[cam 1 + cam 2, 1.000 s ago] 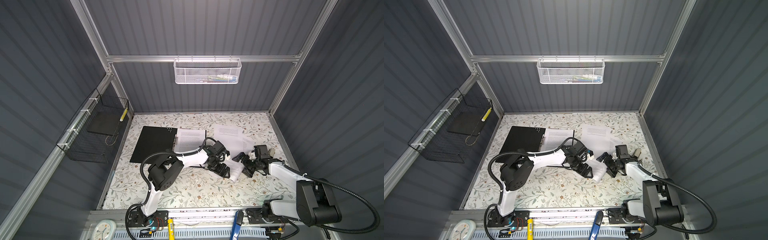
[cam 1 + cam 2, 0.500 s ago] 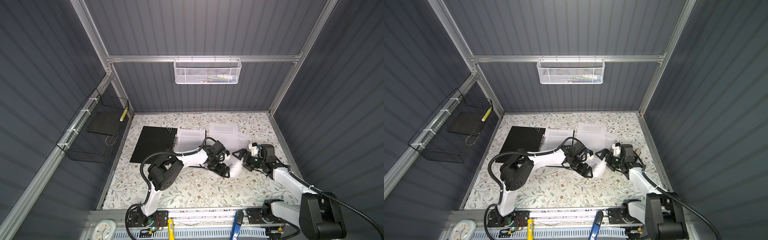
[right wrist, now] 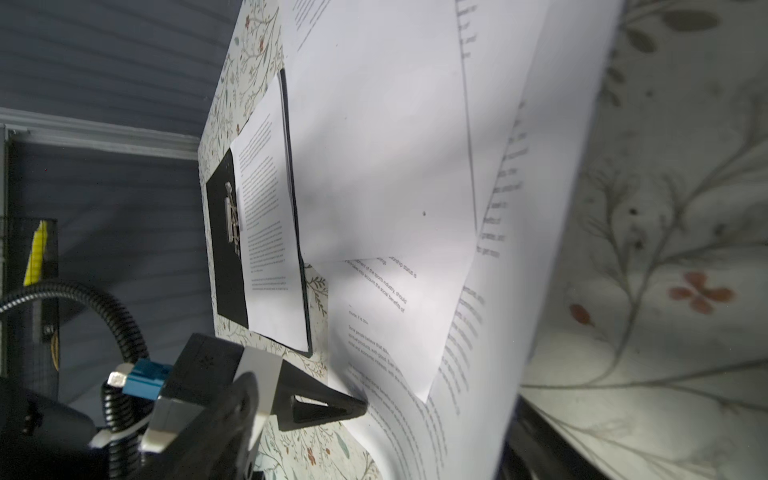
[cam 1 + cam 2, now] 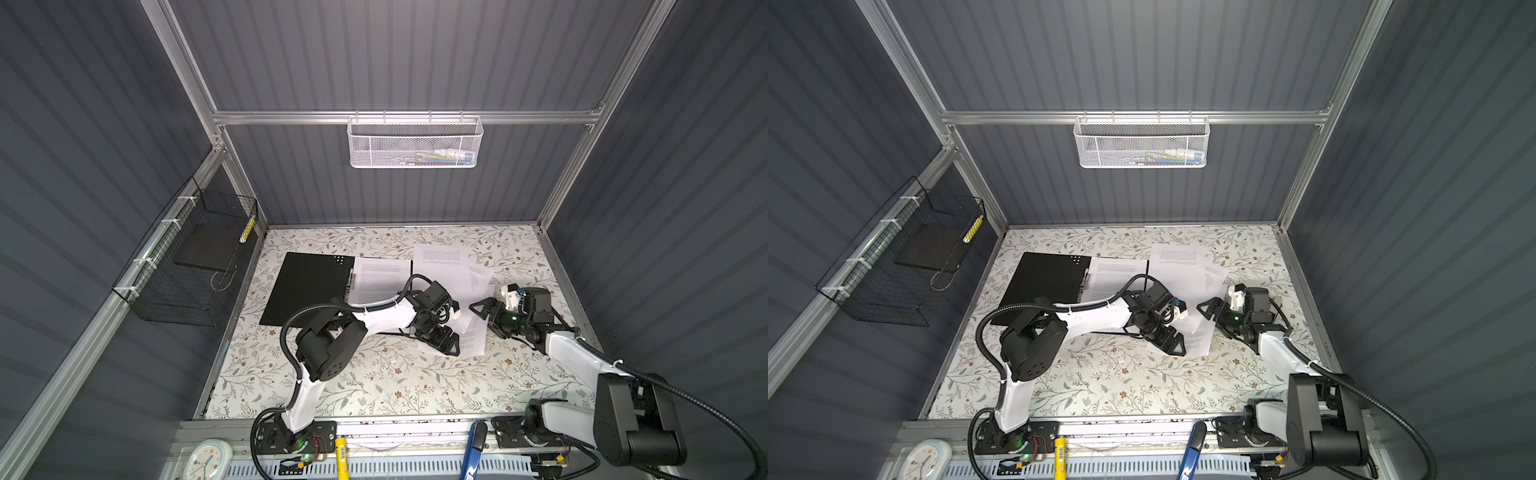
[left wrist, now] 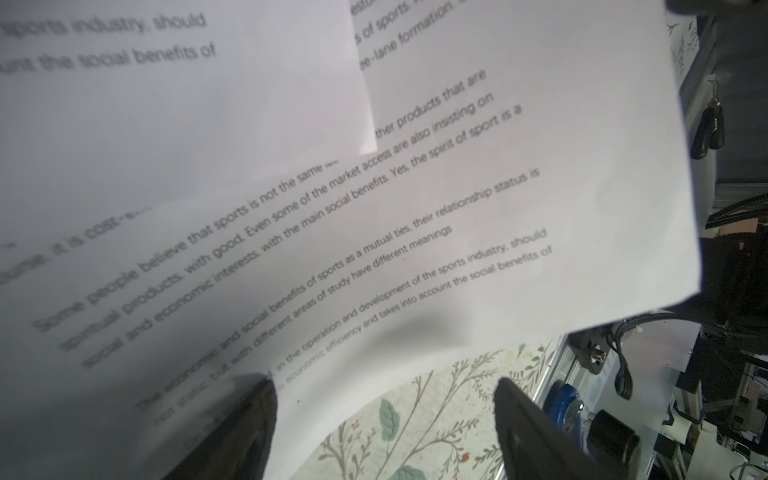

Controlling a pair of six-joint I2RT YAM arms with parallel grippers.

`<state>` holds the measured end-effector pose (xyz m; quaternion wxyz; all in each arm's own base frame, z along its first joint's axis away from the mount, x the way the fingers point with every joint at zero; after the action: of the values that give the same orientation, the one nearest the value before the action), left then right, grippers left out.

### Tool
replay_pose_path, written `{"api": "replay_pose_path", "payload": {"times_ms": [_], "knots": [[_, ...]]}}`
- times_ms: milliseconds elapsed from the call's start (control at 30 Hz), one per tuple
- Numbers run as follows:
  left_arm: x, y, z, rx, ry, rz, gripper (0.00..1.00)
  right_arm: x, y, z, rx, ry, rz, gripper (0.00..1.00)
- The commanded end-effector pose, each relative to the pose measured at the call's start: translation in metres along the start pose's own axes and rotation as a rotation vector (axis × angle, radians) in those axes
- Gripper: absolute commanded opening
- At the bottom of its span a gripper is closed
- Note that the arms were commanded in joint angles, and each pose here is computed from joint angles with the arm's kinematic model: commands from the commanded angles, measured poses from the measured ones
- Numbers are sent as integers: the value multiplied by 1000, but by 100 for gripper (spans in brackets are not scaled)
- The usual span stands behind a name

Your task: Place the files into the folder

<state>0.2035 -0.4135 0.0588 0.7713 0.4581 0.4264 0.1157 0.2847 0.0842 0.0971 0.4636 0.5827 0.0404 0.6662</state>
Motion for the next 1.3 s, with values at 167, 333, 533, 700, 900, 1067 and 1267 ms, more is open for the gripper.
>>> {"api": "replay_pose_path", "payload": {"times_ms": [167,333,533,700,900,1067,1267], "knots": [[20,-20,-31,118,48,47,83,-20,3,-14,0,-61,-37,66],[20,-20,-32,118,49,42,83,-27,-9,-13,22,-87,-29,53],[19,-20,-31,116,47,41,83,-37,-18,-5,12,-101,-70,47],[18,-20,-30,115,45,37,83,-46,-25,-1,20,-132,-82,34],[15,-17,-28,107,40,29,83,-50,-25,-4,31,-138,-84,16],[2,-7,-20,71,5,-9,85,-45,-19,-4,34,-127,-95,0],[-53,78,30,-285,-164,-133,100,-19,23,4,-48,-78,-141,0]]}}
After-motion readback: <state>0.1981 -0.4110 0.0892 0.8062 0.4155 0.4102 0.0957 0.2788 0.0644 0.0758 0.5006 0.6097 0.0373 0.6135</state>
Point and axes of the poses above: each gripper's point midway between its finger pads, its own y axis back along the fingers, its own x axis along the line the jaws close on, z = x × y, the point moved 2 cm from there along y, back along the fingers, and after that the axes turned 4 degrees about y, right-handed, at the moved point
